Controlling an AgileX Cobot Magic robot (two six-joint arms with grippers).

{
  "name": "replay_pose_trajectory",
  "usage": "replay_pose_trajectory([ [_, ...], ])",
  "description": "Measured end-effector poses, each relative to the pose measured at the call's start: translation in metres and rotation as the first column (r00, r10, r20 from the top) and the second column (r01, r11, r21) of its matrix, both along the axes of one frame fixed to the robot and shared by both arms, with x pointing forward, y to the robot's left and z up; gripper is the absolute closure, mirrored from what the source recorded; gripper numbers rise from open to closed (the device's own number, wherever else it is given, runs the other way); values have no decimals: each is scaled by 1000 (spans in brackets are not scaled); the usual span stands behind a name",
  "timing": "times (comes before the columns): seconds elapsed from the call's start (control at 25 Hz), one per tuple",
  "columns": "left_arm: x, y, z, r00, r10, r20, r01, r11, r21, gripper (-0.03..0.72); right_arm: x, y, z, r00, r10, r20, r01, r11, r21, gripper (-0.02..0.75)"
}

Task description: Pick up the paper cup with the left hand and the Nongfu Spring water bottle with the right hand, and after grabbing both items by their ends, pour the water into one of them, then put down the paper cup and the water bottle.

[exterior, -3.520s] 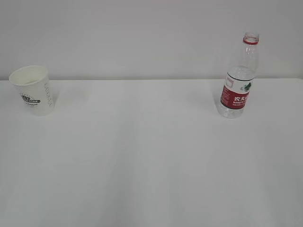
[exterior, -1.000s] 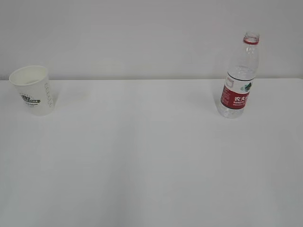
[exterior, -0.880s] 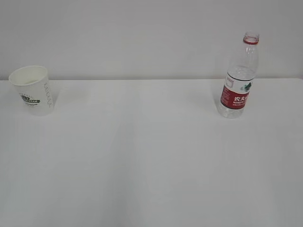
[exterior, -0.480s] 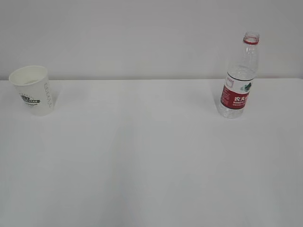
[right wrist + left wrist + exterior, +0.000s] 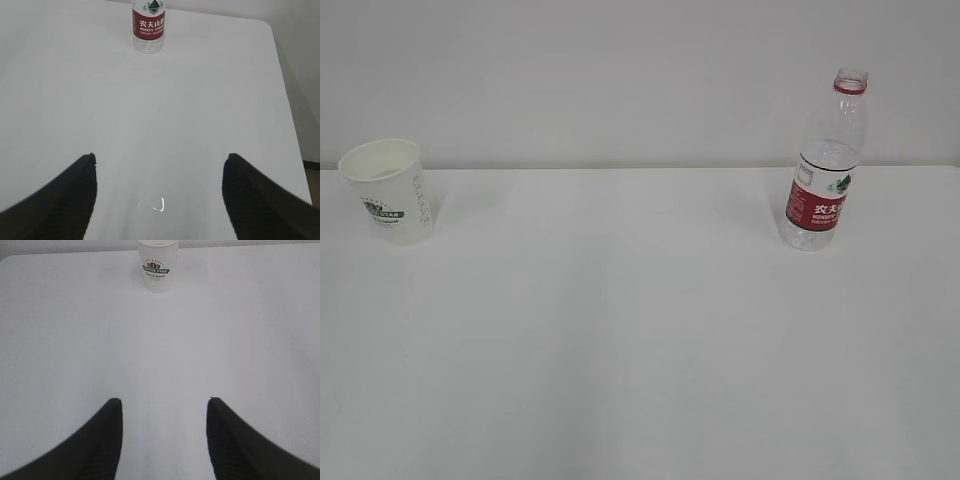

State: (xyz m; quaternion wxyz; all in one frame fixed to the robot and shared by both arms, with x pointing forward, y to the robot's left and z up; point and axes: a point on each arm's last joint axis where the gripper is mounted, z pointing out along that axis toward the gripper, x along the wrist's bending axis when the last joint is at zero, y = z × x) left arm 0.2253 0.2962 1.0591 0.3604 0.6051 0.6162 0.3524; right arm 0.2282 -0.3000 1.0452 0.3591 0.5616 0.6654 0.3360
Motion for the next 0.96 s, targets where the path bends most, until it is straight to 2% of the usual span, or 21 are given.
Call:
replay_pose_trajectory([
  [0.96, 0, 0, 0, 1000, 0, 1, 0, 1000, 0, 344, 0, 0, 0, 1000, 0, 0, 0, 1000, 0, 149],
])
